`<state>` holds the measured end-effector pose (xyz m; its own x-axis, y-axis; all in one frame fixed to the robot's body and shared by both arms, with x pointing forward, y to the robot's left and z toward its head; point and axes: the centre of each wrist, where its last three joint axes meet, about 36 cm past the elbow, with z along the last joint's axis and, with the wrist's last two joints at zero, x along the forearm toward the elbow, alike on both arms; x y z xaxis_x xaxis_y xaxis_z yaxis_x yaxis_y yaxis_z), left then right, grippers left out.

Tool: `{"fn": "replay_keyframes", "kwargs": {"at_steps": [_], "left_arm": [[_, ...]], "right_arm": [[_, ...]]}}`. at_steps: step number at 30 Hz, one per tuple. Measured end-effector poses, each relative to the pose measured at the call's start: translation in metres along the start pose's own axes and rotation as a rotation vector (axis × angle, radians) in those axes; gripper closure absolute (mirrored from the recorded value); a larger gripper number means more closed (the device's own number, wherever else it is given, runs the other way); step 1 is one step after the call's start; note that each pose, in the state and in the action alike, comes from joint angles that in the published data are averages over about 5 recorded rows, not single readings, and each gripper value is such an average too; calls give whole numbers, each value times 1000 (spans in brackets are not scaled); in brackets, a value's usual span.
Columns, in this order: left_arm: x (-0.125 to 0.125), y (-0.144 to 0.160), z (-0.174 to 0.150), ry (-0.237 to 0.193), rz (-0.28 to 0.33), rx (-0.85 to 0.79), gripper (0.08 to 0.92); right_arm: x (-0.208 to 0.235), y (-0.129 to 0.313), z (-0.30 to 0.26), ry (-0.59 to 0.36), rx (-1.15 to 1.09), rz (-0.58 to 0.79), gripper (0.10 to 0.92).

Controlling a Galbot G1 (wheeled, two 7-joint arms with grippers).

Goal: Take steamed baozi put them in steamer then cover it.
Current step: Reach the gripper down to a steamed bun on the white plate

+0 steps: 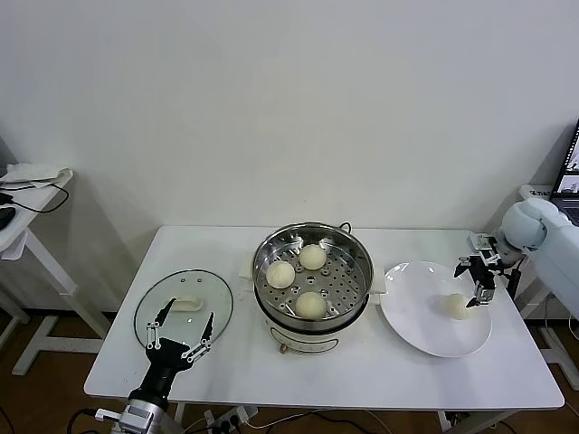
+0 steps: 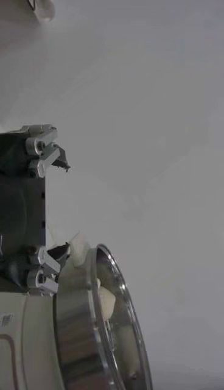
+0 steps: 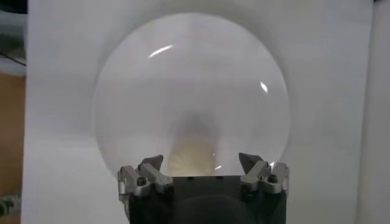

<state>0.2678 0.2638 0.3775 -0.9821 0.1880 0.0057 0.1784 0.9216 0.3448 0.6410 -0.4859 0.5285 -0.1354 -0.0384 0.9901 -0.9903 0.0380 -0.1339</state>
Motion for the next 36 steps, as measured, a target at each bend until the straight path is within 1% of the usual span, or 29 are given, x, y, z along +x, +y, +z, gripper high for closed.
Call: {"fn": "replay_keyframes", "kwargs": {"at_steps": [12, 31, 36], "left_arm": [[-1, 0, 2, 5, 0, 1, 177], [-1, 1, 3, 6, -1, -4, 177], [-1, 1, 3, 5, -1, -4, 177]], "right_arm": [[-37, 7, 11, 22, -57, 2, 200], [-58, 9, 12, 42, -70, 14, 203], [-61, 9, 11, 46, -71, 12, 273]]}}
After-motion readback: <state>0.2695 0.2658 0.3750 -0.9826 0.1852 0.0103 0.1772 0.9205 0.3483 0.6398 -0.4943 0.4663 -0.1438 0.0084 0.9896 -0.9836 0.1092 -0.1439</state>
